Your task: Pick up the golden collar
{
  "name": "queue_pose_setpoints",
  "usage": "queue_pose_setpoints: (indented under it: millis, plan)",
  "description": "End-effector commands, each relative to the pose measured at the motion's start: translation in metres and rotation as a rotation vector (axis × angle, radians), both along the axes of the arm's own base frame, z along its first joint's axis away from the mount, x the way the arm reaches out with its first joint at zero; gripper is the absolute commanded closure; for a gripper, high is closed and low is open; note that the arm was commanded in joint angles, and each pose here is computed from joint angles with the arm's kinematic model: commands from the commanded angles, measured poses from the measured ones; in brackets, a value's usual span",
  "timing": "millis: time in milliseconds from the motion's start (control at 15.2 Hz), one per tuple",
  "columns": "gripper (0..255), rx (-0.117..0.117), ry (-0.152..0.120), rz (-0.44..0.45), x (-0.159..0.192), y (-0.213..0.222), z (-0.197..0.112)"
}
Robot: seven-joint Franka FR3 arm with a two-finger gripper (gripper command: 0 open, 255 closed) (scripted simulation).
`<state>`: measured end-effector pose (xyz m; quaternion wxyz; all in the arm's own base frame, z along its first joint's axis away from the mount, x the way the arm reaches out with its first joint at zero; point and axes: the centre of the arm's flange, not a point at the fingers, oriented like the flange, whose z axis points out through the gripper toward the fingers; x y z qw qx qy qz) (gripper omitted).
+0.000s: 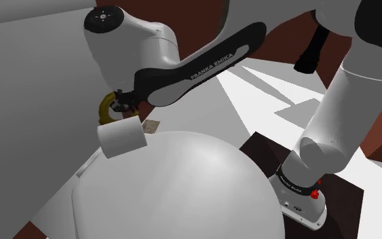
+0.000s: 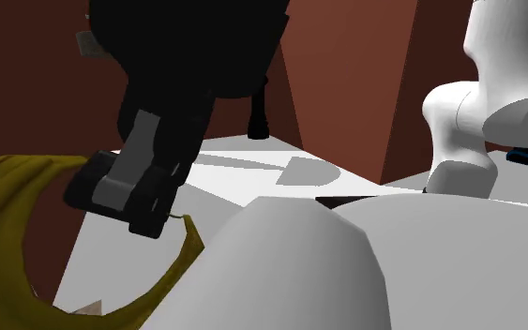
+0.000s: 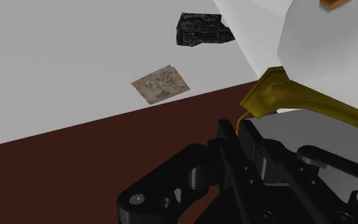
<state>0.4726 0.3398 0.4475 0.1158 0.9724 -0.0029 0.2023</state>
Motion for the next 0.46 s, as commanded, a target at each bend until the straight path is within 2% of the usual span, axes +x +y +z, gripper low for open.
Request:
queue_pose_setpoints:
  millis: [0,264,396]
  plan:
    - [255,0.0,0.0,0.0,0.0,-0.002,0.011]
    - [255,0.0,0.0,0.0,0.0,-0.002,0.032]
    - [255,0.0,0.0,0.0,0.0,-0.002,0.033]
